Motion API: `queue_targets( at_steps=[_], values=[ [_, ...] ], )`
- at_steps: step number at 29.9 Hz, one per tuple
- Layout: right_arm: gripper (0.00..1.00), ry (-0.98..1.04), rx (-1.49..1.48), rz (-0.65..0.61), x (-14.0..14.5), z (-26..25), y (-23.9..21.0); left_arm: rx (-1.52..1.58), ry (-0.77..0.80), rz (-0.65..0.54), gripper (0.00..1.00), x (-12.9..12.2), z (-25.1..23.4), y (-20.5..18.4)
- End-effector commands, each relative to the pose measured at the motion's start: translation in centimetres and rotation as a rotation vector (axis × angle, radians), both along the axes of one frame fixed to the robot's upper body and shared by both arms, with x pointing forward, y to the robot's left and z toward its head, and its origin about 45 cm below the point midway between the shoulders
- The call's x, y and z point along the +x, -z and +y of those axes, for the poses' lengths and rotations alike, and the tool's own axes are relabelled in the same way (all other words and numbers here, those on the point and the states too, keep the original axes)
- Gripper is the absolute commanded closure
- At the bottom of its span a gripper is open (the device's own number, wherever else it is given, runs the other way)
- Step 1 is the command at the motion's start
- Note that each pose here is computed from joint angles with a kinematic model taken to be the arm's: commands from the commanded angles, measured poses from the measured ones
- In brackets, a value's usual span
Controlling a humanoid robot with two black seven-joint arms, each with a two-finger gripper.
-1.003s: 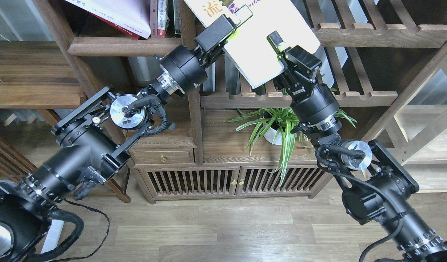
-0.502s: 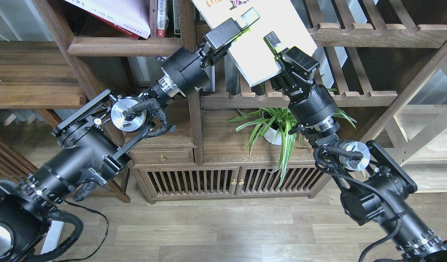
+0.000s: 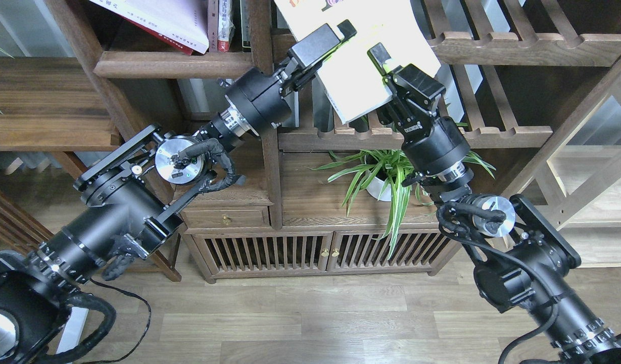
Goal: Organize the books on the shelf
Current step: 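Grasp the green-covered book with the left gripper and hold with both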
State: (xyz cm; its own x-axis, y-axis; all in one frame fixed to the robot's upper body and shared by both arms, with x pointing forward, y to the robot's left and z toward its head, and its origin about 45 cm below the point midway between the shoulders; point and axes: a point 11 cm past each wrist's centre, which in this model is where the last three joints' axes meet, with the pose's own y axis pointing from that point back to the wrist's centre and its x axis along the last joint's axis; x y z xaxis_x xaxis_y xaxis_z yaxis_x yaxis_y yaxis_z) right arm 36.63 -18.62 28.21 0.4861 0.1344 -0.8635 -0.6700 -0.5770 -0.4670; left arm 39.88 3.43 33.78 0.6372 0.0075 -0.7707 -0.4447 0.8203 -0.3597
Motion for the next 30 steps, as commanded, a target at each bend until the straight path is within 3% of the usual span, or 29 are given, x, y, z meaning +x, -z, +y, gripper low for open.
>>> queue_targets(
  at_steps=[1,6,9,12,18,22,30],
  values=[
    [0.72,0.017,-0.010,0.001,0.2,-0.5,0.1,-0.007,0.000,0.005,0.98,0.0,0.0,0.0],
    [0.33,0.052,-0.036,-0.039,0.5,-1.0,-0.5,-0.011,-0.003,0.008,0.98,0.0,0.1,0.0],
    [0.18,0.069,-0.061,-0.063,0.6,-1.2,-0.8,-0.011,-0.004,0.008,0.98,0.0,0.1,0.0],
    [0.11,0.086,-0.068,-0.076,0.8,-1.6,-1.1,-0.009,-0.005,0.008,0.98,0.1,0.1,0.1],
    [0.09,0.094,-0.072,-0.082,0.9,-1.9,-1.3,-0.006,-0.004,0.007,0.98,0.0,0.1,0.1],
    [0.21,0.093,-0.073,-0.082,0.9,-2.0,-1.3,-0.006,-0.004,0.007,0.98,0.0,0.1,0.1],
    [0.80,0.089,-0.059,-0.065,0.8,-1.8,-0.8,-0.008,-0.002,0.006,0.97,0.0,0.1,0.0]
  ],
)
